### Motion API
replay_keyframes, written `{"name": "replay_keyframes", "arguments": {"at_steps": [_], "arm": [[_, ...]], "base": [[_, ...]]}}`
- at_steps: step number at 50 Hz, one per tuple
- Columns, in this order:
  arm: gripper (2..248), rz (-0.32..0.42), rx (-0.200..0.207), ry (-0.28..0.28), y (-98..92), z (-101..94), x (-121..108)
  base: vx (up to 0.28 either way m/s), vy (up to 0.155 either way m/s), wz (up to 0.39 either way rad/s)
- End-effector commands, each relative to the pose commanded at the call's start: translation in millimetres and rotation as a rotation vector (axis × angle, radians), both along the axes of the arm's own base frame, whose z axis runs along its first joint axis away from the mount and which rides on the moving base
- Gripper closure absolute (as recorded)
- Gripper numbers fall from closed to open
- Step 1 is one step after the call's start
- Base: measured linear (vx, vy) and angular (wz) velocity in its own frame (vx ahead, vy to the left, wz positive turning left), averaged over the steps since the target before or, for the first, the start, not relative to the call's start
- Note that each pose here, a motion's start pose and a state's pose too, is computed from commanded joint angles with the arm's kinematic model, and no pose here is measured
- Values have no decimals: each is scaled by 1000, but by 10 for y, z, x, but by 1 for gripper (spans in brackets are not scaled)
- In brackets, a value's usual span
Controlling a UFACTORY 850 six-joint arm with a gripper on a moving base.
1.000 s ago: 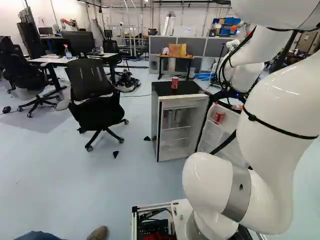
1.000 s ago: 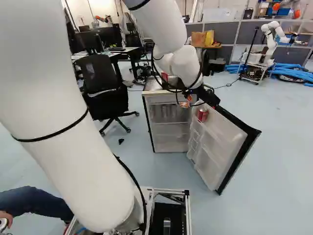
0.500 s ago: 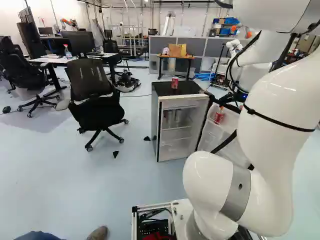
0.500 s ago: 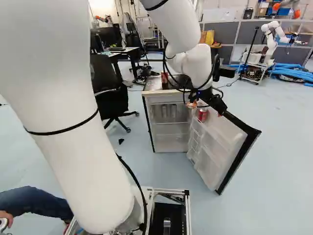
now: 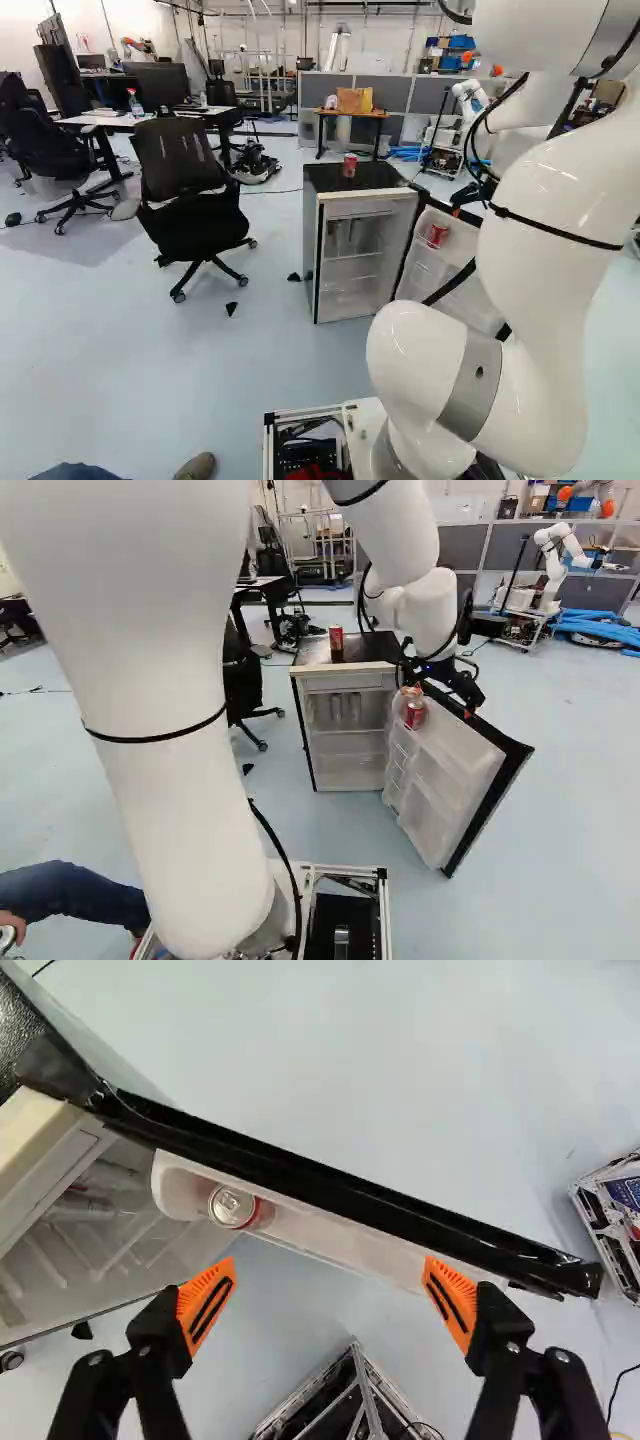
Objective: Grab a drink from the fridge
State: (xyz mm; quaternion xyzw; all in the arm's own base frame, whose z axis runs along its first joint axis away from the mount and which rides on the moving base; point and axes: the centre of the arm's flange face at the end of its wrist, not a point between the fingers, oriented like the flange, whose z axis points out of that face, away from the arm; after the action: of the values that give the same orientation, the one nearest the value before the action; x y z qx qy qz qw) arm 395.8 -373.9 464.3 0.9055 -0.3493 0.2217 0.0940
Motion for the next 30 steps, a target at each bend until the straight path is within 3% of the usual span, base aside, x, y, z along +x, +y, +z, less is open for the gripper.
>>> {"name": "replay_keyframes", "arguments": {"at_steps": [30], "arm": [[3,-29,-23,-24,-542,-24,320]], "base": [[0,0,0]]}}
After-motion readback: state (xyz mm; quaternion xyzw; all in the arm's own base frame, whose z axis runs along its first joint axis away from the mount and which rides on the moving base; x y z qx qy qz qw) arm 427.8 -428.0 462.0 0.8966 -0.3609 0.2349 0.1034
